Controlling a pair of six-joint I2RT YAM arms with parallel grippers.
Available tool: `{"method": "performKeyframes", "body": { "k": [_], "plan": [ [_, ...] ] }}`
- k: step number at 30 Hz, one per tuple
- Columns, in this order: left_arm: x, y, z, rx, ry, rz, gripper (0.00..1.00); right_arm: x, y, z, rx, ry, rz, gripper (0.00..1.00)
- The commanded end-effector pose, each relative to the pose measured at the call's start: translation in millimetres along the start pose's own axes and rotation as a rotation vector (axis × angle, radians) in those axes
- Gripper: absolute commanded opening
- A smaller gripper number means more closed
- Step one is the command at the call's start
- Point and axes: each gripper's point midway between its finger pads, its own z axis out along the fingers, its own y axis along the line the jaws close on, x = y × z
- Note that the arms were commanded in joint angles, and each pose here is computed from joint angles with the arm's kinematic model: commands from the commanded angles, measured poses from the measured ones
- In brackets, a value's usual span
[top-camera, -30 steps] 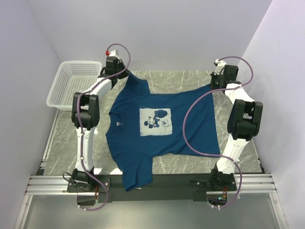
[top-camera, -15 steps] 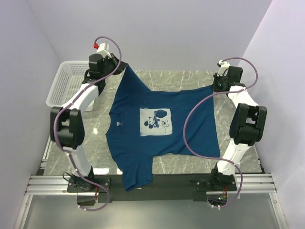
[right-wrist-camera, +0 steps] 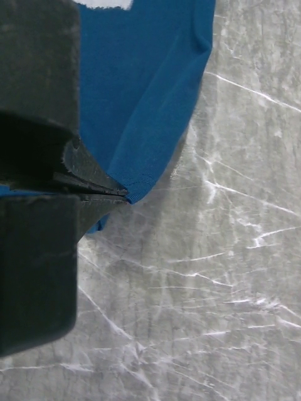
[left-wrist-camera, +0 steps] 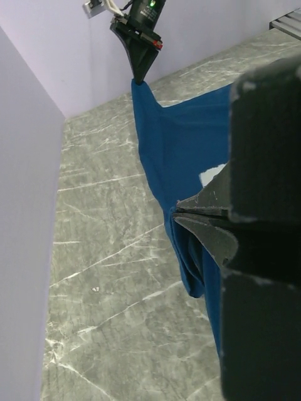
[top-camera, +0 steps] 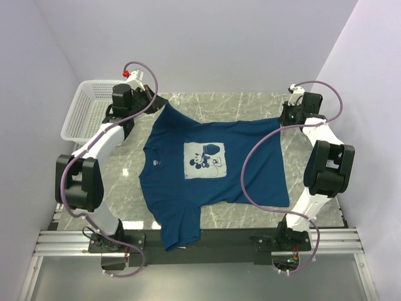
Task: Fold and stack the t-shirts
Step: Fold the tshirt
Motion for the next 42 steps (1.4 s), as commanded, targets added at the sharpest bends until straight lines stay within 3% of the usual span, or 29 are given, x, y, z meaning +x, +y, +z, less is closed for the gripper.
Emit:
{"method": "performKeyframes", "body": {
  "k": [1,18,42],
  "plan": [
    [-25,-27,-26,0.046,-0.066,0.084,0.00,-22,-3,-23,0.014,-0.071,-0.025,0.00],
    [-10,-37,-70,0.032,-0.075,0.090,0.00,1,-8,-31,0.001,-0.037,-0.008,0.00],
    [26,-32,-86,0.032,0.002,0.062,0.00,19,-13,-34,0.009,0.002,-0.002,0.00]
  ]
}}
